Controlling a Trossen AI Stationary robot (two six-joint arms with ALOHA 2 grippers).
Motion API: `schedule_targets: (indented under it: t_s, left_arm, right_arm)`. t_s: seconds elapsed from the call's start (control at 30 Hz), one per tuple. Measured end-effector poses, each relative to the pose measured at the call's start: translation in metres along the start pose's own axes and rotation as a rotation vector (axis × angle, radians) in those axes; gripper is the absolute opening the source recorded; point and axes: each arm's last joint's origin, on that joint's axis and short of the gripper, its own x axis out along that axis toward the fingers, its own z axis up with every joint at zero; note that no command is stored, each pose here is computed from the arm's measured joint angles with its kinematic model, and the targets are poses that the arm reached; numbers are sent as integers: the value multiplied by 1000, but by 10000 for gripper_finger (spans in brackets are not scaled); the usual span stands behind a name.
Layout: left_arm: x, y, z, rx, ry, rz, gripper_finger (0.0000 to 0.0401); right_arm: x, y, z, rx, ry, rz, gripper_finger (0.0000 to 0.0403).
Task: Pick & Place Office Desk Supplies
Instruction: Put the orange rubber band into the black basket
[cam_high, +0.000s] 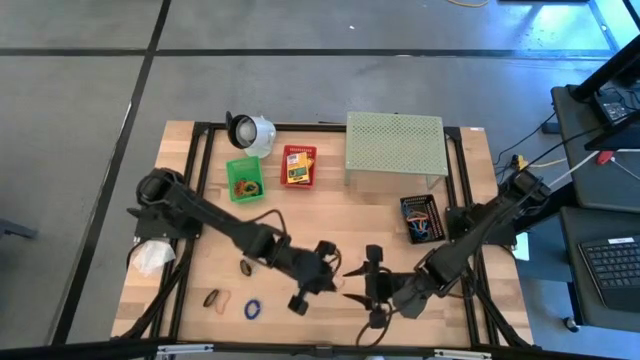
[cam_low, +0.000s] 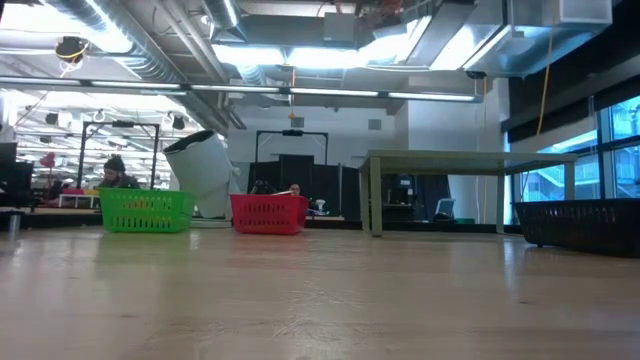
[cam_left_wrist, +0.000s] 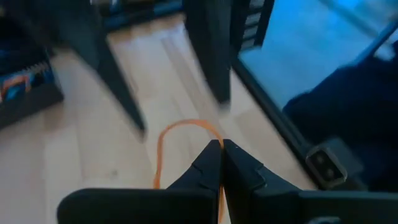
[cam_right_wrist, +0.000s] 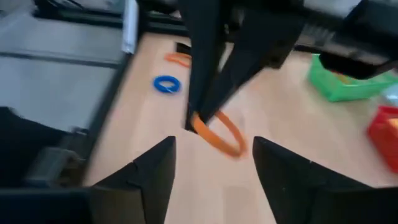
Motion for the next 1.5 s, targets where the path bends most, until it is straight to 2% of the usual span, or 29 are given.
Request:
schedule_targets:
  t_s: [0.23,0.43,0.57,0.63,0.73,0.8,1.07,1.23,1.37,1.5]
  left_arm:
    - [0,12,2,-26,-26,-51,2]
    - [-1,11,3,-26,-33,-85,2]
    - [-1,11,3,-21,-31,-87,2]
    - [-1,11,3,-19,-31,-85,2]
    - [-1,11,3,-19,-28,-82,3]
    - [-1,11,2,-20,-21,-86,3]
    - [1,10,-3,-28,29,-63,3]
    - [0,12,-5,-24,48,41,12]
    - [-12,12,0,-20,33,135,50]
    - [-27,11,7,-33,12,209,115]
  right_arm:
    - [15,8,-3,-121,-6,-127,232]
    - [16,10,5,-151,-17,-146,211]
    - [15,11,5,-149,-18,-132,163]
    - [16,11,5,-142,-18,-124,123]
    - [16,12,5,-126,-14,-99,42]
    - [15,12,6,-136,-17,-106,13]
    - [15,12,10,-136,-36,-116,4]
    - [15,9,10,-152,-37,-156,3]
    - [17,8,10,-106,-32,-138,2]
    - [17,6,11,-67,-39,-140,1]
